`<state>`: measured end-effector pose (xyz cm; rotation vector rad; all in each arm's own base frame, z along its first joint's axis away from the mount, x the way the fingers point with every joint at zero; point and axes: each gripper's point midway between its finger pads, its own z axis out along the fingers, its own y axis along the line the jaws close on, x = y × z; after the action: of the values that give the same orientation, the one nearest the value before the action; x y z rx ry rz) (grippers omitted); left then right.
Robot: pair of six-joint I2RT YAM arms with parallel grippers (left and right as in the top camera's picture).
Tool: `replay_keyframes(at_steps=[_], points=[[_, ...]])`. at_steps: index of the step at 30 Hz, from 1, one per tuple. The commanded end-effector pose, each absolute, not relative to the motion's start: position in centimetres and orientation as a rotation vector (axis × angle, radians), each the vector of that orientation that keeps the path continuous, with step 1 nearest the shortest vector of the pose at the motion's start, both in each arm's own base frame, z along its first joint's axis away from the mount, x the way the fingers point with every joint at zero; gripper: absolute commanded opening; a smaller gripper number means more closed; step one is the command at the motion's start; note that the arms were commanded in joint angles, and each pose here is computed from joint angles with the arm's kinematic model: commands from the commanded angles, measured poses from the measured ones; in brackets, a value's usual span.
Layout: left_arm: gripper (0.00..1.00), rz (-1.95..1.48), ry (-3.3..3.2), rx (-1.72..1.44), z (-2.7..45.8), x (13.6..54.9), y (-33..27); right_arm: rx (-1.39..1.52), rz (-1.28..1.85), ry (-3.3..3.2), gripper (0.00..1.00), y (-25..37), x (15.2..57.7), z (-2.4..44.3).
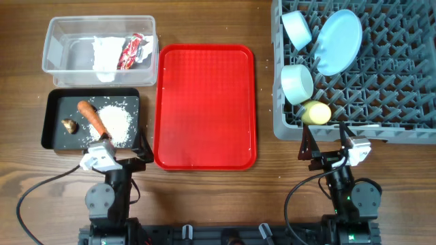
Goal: Sort waste into correct bins and load items into the dishwasher rack
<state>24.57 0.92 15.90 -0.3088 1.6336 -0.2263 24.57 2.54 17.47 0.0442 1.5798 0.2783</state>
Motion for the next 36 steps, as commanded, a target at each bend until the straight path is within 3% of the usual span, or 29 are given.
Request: replay_keyframes(at_steps=[1, 36], points=[[1.0, -0.227, 1.622, -0.31, 15.82, 24.54, 1.01, 0.052, 0.281, 1.57, 1.0, 2.51, 24.53, 17.67], [1.0, -0.238, 1.627, -0.3, 15.74, 24.54, 0.78, 0.052, 0.281, 1.57, 1.0, 2.51, 24.53, 17.67]])
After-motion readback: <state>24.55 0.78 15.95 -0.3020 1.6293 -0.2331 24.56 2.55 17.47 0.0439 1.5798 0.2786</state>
